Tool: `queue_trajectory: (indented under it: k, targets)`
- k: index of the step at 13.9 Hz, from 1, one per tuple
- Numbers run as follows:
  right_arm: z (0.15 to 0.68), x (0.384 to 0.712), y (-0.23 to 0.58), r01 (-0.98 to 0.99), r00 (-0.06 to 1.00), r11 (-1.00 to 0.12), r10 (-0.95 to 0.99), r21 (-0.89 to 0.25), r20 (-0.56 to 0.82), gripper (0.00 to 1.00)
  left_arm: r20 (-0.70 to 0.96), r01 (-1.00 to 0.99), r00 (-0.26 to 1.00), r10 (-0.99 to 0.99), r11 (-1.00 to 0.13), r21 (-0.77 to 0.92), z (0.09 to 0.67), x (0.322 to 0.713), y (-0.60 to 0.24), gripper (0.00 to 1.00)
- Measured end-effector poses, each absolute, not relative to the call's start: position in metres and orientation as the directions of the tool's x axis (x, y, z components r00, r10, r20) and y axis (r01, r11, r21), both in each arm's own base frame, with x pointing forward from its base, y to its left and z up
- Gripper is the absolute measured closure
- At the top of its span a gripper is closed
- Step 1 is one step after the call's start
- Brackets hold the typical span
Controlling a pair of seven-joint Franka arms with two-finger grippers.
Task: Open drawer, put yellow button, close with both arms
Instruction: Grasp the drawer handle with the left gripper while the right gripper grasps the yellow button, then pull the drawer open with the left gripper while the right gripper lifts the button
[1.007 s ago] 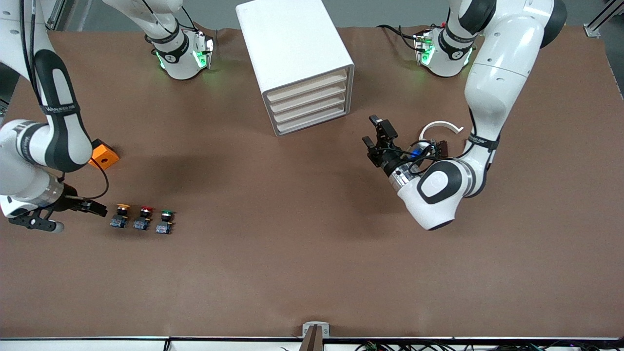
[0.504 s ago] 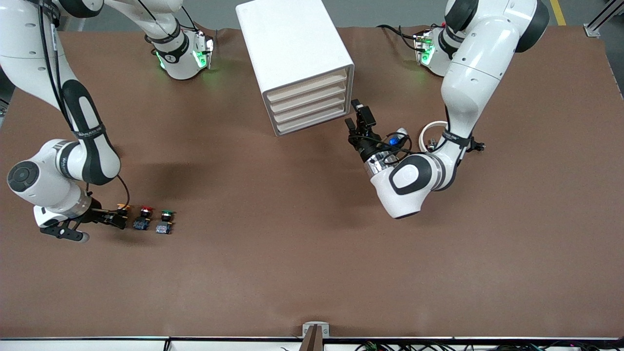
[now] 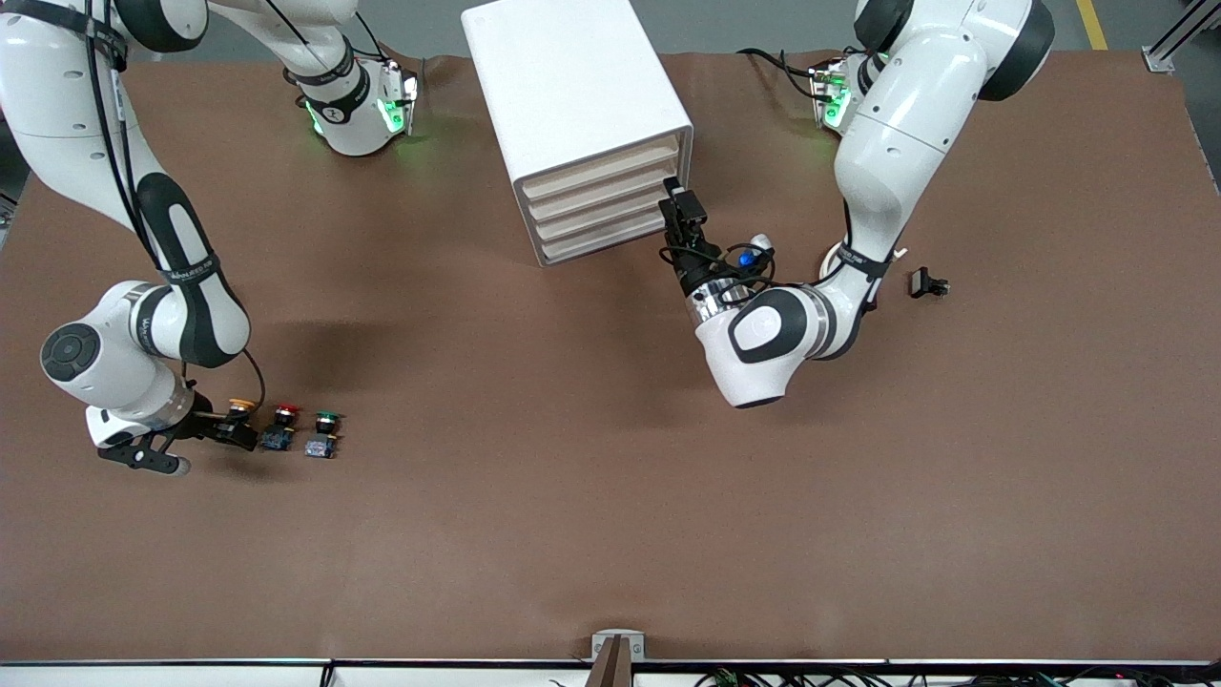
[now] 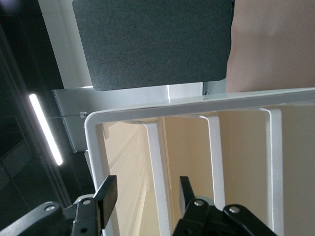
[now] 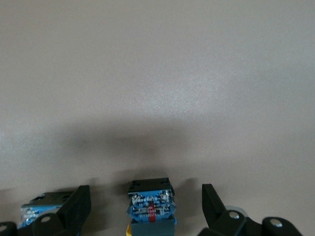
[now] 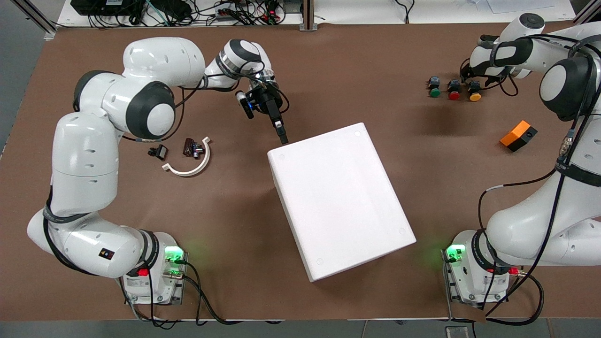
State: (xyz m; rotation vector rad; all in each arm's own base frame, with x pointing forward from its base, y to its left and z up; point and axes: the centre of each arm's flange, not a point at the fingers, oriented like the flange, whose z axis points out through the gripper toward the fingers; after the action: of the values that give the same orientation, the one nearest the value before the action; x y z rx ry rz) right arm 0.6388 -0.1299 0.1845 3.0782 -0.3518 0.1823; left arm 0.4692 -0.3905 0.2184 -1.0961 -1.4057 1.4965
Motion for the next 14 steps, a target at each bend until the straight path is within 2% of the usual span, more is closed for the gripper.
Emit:
queue_trajectory:
  k: [6, 7, 12, 14]
  targets:
    - [0.179, 0.634, -0.129, -0.212, 0.975, -0.977, -0.210, 0.027, 0.070, 0.01, -0.029, -0.046, -0.265, 0.964, -0.043, -0.998, 0.201, 0.433, -0.408, 0.41]
    - [0.178, 0.633, -0.128, -0.209, 0.977, -0.978, -0.207, 0.027, 0.056, 0.05, -0.030, -0.050, -0.255, 0.966, -0.044, -0.998, 0.201, 0.427, -0.414, 0.41]
    - [0.177, 0.632, -0.123, -0.201, 0.979, -0.979, -0.200, 0.027, 0.029, 0.59, 0.003, -0.053, -0.245, 0.969, -0.010, -0.999, 0.207, 0.417, -0.431, 0.41]
    - [0.180, 0.635, -0.124, -0.202, 0.979, -0.979, -0.201, 0.027, 0.036, 0.60, 0.033, -0.038, -0.259, 0.965, 0.023, -0.999, 0.210, 0.420, -0.432, 0.41]
